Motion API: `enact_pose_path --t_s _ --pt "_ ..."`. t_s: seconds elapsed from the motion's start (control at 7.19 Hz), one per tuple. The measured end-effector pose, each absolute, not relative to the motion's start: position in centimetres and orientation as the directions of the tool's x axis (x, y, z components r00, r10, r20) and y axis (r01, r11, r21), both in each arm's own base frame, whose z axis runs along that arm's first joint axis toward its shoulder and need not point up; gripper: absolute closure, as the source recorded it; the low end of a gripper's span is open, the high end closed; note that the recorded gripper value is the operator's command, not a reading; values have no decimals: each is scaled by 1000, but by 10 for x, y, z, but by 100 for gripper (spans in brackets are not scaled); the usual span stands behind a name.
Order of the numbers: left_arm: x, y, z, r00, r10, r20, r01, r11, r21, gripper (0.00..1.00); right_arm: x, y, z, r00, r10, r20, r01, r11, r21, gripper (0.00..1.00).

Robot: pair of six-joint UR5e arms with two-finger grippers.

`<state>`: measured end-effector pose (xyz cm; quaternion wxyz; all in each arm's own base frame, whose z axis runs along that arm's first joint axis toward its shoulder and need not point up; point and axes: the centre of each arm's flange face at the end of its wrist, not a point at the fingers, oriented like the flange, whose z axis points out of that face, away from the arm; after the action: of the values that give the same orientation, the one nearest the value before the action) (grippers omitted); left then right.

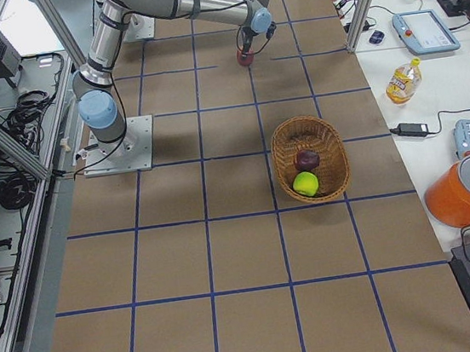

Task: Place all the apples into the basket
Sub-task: 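Carry the red apple with the right gripper toward the basket, then lower the red apple into the basket and open the right gripper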

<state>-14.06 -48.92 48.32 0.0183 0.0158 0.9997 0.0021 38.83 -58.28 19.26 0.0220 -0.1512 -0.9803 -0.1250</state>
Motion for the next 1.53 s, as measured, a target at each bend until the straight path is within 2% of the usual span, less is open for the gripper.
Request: enact_pose_path --t_s 0.28,0.7,1.11,1.53 --pt "-139 -491 485 -998 38 -42 38 999 -7 0 387 -586 197 -944 321 81 331 915 230 100" --pt "-138 -491 486 -998 38 -42 39 999 -13 0 348 -609 252 -926 376 42 378 911 166 100" --pt "-138 -491 487 -998 37 -42 38 999 -14 0 194 -655 317 -919 394 20 394 914 97 100" --pt "-137 -491 487 -998 37 -42 37 999 -14 0 53 -673 339 -963 258 72 262 963 59 100"
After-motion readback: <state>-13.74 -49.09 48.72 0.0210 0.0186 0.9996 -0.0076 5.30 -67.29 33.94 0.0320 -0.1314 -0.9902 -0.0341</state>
